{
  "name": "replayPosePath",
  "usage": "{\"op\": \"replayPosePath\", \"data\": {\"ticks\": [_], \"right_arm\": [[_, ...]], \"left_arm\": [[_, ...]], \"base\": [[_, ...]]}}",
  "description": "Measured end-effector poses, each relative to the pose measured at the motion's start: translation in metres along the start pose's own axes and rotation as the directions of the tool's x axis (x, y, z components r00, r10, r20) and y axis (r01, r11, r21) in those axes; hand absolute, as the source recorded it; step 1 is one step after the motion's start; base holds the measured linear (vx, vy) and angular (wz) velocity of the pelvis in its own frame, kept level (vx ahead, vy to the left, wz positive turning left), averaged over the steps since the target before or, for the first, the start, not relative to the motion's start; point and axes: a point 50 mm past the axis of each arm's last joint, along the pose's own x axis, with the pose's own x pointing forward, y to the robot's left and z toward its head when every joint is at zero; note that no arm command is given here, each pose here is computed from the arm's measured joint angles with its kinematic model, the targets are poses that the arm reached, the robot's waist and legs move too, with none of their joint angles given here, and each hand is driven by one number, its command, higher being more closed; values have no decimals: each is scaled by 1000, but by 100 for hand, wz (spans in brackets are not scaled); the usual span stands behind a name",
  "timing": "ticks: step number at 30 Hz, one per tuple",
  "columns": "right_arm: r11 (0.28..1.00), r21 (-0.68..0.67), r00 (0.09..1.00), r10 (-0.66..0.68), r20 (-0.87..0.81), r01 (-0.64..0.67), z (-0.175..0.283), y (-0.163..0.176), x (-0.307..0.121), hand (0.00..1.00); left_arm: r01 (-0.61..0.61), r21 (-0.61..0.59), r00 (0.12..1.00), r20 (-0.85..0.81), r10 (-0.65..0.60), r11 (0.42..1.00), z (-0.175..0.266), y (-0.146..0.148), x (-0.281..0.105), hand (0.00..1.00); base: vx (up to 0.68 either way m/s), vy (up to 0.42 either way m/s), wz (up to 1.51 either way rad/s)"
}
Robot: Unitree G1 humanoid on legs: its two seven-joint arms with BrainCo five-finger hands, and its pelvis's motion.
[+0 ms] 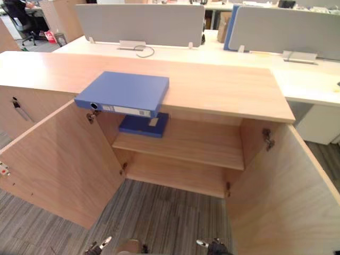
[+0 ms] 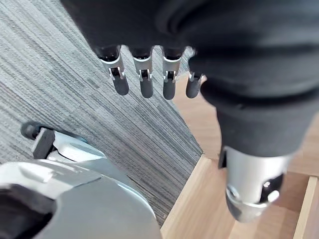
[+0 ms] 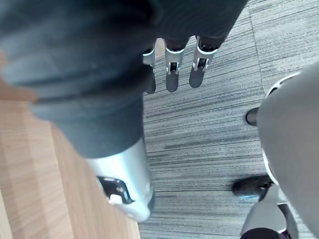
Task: Walk over to the cabinet, pick up the folder, carry it to the office cabinet, place the folder inside the office cabinet, then close the office cabinet door
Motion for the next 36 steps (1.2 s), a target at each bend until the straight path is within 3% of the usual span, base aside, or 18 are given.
{"op": "replayPosePath", "data": {"ticks": [11, 22, 26, 36], "right_arm": [[998, -34, 998, 50, 23, -49, 4, 20, 1, 0], [998, -67, 1000, 11, -2, -11, -3, 3, -1, 0], [992, -125, 999, -34, 0, 33, 0, -9, -1, 0], [995, -89, 997, -36, 69, 42, 6, 0, -2, 0]], "left_arm": [[-6, 48, 1000, -9, 6, 999, 5, 6, 4, 0], [28, 116, 999, -36, -24, 993, -3, 4, 3, 0], [27, 98, 998, -57, -21, 995, -13, 3, -1, 0], [-14, 9, 998, -65, 14, 1000, -16, 10, -3, 0]], "base": [[139, 117, -15], [-86, 26, -14], [-43, 152, -33], [8, 91, 13]]}}
